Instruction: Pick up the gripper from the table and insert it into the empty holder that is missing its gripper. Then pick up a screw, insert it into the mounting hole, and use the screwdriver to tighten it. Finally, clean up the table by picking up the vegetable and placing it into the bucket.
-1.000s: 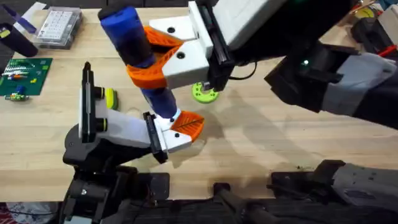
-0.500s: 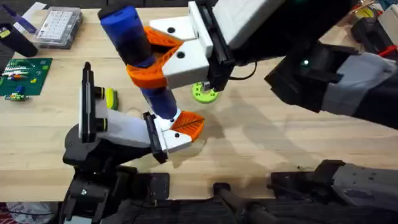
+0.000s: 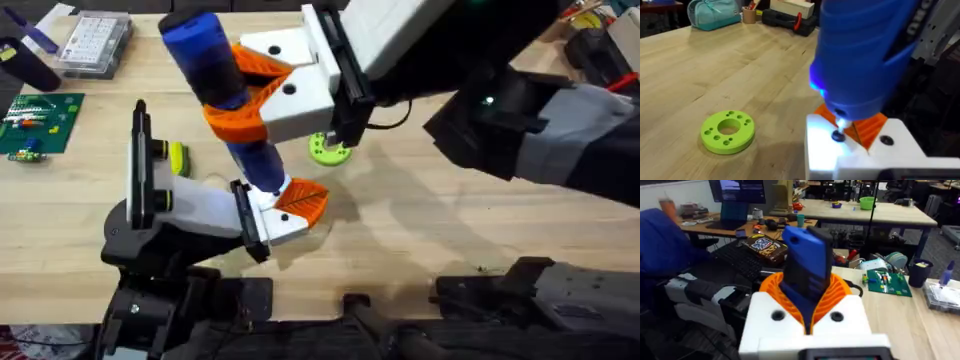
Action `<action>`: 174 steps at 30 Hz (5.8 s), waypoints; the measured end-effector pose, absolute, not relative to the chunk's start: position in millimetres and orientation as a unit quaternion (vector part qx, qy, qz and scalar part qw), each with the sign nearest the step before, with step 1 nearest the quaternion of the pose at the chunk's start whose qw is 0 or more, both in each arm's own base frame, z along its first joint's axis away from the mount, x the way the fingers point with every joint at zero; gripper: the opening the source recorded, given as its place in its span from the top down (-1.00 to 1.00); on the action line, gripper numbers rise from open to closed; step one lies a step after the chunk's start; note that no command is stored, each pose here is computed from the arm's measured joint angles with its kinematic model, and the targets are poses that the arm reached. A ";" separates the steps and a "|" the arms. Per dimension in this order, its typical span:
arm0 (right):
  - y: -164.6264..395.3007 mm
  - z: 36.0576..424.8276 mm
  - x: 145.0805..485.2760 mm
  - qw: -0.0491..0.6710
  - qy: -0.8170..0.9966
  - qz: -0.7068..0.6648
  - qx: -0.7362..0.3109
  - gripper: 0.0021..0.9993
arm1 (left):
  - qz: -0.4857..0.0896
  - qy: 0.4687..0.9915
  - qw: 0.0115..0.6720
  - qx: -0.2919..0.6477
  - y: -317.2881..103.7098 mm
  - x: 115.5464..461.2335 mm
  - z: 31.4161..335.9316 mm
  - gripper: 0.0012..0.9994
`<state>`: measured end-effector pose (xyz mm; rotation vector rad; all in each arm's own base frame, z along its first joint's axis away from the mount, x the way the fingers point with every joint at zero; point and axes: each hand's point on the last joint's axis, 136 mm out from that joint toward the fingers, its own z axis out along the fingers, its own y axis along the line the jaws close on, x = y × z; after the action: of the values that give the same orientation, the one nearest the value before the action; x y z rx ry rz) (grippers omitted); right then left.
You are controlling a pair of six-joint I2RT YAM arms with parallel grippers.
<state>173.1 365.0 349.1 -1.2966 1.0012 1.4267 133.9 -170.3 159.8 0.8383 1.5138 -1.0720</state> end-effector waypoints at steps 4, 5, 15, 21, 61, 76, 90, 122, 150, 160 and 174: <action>366.6 345.4 174.9 0.462 0.413 0.582 -0.527 0.95 | -0.448 0.633 0.525 0.350 -170.3 133.9 159.8 0.97; 366.9 344.7 175.4 0.461 0.414 0.582 -0.527 0.95 | -0.448 0.633 0.525 0.350 -170.3 133.9 159.8 0.97; 367.3 341.6 176.1 0.460 0.417 0.582 -0.525 0.95 | -0.448 0.633 0.525 0.350 -170.3 133.9 159.8 0.97; 367.0 341.1 176.0 0.460 0.417 0.582 -0.525 0.95 | -0.448 0.633 0.525 0.350 -170.4 133.8 159.8 0.97; 359.5 378.5 202.2 0.501 0.414 0.570 -0.503 0.95 | -0.448 0.633 0.525 0.350 -170.3 133.9 159.8 0.97; 347.9 330.4 267.0 0.520 0.527 0.392 -0.546 0.95 | -0.448 0.633 0.525 0.350 -170.3 134.0 159.8 0.97; 296.0 273.3 353.3 0.554 0.546 0.026 -0.628 0.95 | -0.448 0.633 0.525 0.350 -170.2 134.1 159.8 0.97; 146.8 42.7 482.3 0.322 0.571 -0.166 -0.737 0.95 | -0.448 0.633 0.525 0.350 -170.2 134.0 159.8 0.97; 149.4 54.9 463.4 0.302 0.621 -0.103 -0.715 -0.99 | -0.448 0.633 0.525 0.350 -170.2 134.1 159.8 0.97; 153.5 88.5 437.3 0.321 0.743 -0.016 -0.587 -0.99 | -0.448 0.633 0.525 0.350 -170.3 134.0 159.8 0.97; 145.8 228.4 396.6 0.426 0.832 0.070 -0.347 -0.99 | -0.448 0.633 0.525 0.350 -170.2 134.0 159.8 0.06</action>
<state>396.6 145.8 228.4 -0.8683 2.0800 0.1760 134.0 -170.2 159.8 0.8381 1.5137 -1.0712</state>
